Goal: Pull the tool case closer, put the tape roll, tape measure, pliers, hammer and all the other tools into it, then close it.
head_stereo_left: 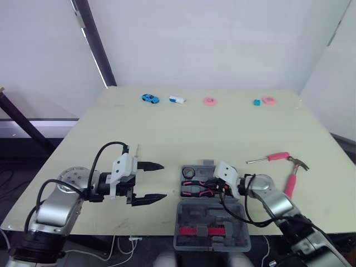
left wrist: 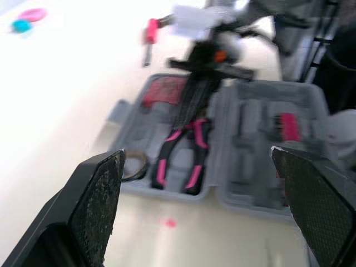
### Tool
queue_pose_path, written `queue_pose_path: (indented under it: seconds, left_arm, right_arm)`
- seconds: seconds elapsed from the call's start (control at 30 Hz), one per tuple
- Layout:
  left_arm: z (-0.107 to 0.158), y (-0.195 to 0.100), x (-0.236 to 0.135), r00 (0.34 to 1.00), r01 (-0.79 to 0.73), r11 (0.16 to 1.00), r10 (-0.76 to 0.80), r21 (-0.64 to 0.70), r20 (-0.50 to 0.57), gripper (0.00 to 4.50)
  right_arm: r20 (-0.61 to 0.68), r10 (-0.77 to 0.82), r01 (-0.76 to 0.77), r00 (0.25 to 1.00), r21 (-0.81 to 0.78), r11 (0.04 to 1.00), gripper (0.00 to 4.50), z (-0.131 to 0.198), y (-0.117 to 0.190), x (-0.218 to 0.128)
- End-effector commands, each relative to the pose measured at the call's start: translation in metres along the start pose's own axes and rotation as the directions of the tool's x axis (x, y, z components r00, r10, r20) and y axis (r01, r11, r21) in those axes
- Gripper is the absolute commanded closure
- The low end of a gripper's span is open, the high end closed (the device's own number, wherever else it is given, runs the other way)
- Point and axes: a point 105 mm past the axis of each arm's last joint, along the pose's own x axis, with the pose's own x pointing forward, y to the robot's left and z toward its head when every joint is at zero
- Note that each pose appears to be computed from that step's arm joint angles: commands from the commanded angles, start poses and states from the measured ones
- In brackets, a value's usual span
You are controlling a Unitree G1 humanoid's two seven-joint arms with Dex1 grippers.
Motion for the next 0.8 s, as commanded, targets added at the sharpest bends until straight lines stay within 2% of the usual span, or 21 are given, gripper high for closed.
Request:
queue_pose_path:
  seconds: [0.03,0.13,0.23,0.4,0.5,0.6,0.77,0.8]
  left_arm:
    - [0.012,0.003,-0.001,0.998,-0.046,0.998,0.044,0.038,0.053,0.00]
    - [0.012,0.010,-0.005,0.984,-0.151,0.988,0.150,0.006,0.101,0.00]
    - [0.004,0.019,-0.015,0.959,-0.255,0.965,0.260,-0.054,0.111,0.00]
    - [-0.021,0.034,-0.046,0.865,-0.470,0.857,0.495,-0.211,0.083,0.00]
    - [-0.036,0.033,-0.063,0.810,-0.560,0.793,0.585,-0.240,0.044,0.00]
    - [-0.060,0.028,-0.090,0.701,-0.689,0.672,0.713,-0.271,-0.017,0.00]
    - [-0.087,0.014,-0.115,0.623,-0.762,0.572,0.776,-0.303,-0.102,0.00]
    - [-0.091,0.012,-0.121,0.606,-0.774,0.551,0.787,-0.313,-0.114,0.00]
  right_arm:
    - [0.120,-0.058,0.065,0.991,-0.054,0.996,4.42,0.031,-0.008,-0.017]
    - [0.273,-0.155,0.181,0.949,-0.070,0.981,4.42,0.050,-0.014,-0.047]
    - [0.387,-0.291,0.315,0.875,0.003,0.949,4.42,0.055,-0.021,-0.077]
    - [0.321,-0.509,0.492,0.799,0.138,0.860,4.42,0.004,-0.022,-0.141]
    - [0.273,-0.607,0.579,0.746,0.185,0.794,4.42,-0.017,-0.022,-0.176]
    - [0.204,-0.714,0.664,0.669,0.268,0.698,4.42,-0.046,-0.009,-0.221]
    - [0.111,-0.804,0.738,0.584,0.340,0.582,2.65,-0.075,0.009,-0.267]
    - [0.101,-0.822,0.753,0.561,0.349,0.557,2.05,-0.079,0.010,-0.275]
